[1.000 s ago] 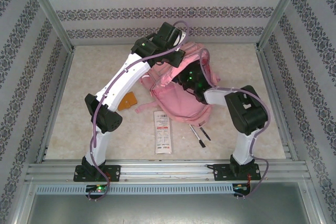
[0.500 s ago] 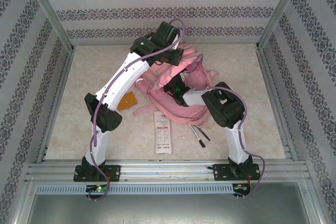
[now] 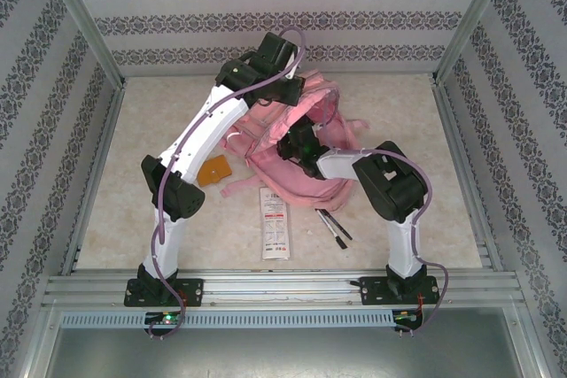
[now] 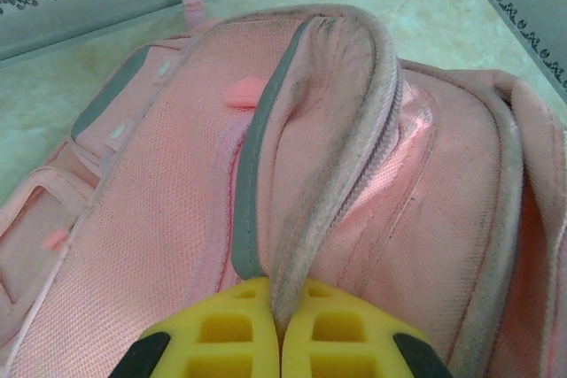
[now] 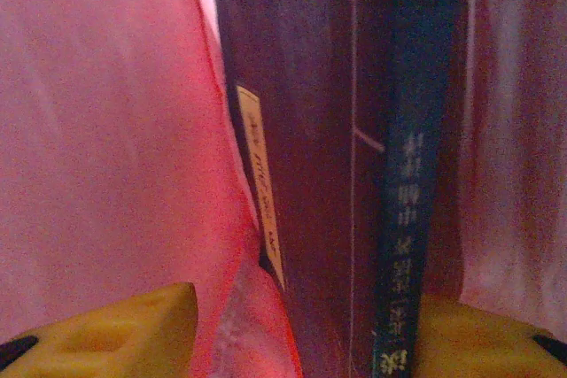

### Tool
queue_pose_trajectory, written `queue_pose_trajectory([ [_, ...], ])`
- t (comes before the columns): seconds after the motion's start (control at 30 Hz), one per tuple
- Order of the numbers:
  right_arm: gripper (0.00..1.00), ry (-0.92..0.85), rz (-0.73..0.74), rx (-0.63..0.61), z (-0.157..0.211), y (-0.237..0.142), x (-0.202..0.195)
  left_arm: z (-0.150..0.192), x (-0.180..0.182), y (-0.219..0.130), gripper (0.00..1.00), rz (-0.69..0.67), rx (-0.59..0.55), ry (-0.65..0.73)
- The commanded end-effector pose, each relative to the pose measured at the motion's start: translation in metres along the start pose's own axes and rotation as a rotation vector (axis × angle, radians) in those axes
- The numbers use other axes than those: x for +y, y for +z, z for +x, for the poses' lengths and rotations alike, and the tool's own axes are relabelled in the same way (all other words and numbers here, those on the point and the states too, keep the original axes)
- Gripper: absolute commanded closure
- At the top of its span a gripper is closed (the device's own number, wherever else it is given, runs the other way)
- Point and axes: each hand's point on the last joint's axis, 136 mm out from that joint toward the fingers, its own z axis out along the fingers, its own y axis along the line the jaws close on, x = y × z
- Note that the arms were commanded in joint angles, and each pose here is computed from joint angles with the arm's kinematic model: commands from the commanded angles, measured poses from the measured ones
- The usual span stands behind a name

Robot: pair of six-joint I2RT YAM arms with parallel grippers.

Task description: Pack books, pencil case, and school supplies into a backpack

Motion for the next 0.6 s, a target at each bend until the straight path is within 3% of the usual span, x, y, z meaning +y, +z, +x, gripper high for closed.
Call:
queue_pose_trajectory([
  [0.0,0.52,-0.022,-0.006,0.034,-0.005,-0.011,0.009,-0.050,-0.004,-0.021,1.00,0.047,-0.190,-0.033],
  [0.33,0.96,-0.026,-0.058,0.131,0.002,0.012,0.008,-0.051,-0.009,-0.016,1.00,0.090,-0.187,-0.066],
  [0.57,0.99,-0.055,-0.101,0.161,0.043,0.011,0.019,-0.056,-0.005,-0.012,1.00,0.095,-0.201,-0.110],
])
